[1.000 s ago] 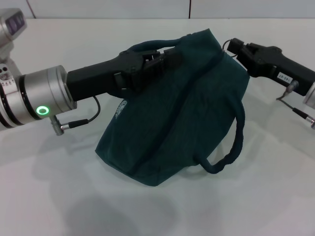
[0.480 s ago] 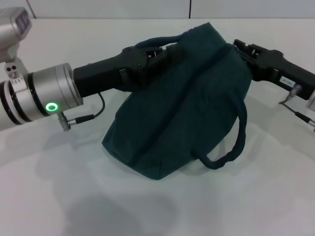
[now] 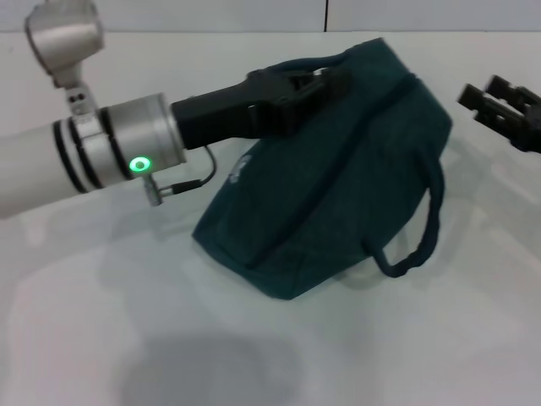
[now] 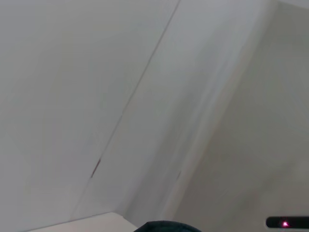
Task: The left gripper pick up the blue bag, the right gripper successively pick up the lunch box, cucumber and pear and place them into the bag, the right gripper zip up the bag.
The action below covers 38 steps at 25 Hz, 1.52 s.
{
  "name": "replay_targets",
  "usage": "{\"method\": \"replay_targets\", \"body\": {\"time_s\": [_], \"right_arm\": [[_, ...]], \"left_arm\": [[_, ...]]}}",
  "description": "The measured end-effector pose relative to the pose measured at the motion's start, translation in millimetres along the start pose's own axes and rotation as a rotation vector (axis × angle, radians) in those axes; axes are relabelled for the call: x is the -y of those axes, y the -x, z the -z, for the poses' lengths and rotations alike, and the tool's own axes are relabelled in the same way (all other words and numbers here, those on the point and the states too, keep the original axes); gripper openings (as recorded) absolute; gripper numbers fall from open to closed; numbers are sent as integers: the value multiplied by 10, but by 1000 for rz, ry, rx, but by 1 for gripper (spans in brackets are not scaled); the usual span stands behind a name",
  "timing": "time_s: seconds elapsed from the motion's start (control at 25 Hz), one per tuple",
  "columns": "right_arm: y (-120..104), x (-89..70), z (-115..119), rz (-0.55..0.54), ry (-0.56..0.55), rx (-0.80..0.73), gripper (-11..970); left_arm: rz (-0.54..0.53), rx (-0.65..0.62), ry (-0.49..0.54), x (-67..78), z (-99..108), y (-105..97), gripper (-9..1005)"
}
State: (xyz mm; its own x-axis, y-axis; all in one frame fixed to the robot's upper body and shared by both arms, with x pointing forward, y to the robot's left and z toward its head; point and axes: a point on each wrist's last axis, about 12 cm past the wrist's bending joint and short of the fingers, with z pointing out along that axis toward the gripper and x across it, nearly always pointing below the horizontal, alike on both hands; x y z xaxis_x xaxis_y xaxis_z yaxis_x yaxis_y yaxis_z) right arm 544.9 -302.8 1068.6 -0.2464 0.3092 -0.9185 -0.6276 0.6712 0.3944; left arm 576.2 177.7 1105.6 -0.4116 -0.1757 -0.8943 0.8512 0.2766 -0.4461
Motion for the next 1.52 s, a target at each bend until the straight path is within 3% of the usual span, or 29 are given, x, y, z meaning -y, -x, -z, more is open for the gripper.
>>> {"method": "replay_targets", "body": {"time_s": [0.28, 0.56, 1.0, 1.24, 1.44, 1.52], "right_arm": [[-15, 61, 234, -15, -52, 27, 809], [-11, 72, 292, -15, -60, 34, 809], [29, 34, 312, -13, -24, 66, 810], [41, 4, 353, -2, 4, 76, 810], [96, -83, 382, 67, 104, 80, 810], [102, -137, 366, 117, 164, 60, 809]], "left_arm": [[4, 6, 9, -32, -262, 67, 55], [11, -3, 57, -85, -339, 64, 54], [-24, 95, 49, -50, -196, 53, 118], [-23, 168, 59, -42, -102, 59, 366], [-40, 176, 24, -30, -35, 165, 544], [-97, 166, -13, 15, 52, 202, 777]]}}
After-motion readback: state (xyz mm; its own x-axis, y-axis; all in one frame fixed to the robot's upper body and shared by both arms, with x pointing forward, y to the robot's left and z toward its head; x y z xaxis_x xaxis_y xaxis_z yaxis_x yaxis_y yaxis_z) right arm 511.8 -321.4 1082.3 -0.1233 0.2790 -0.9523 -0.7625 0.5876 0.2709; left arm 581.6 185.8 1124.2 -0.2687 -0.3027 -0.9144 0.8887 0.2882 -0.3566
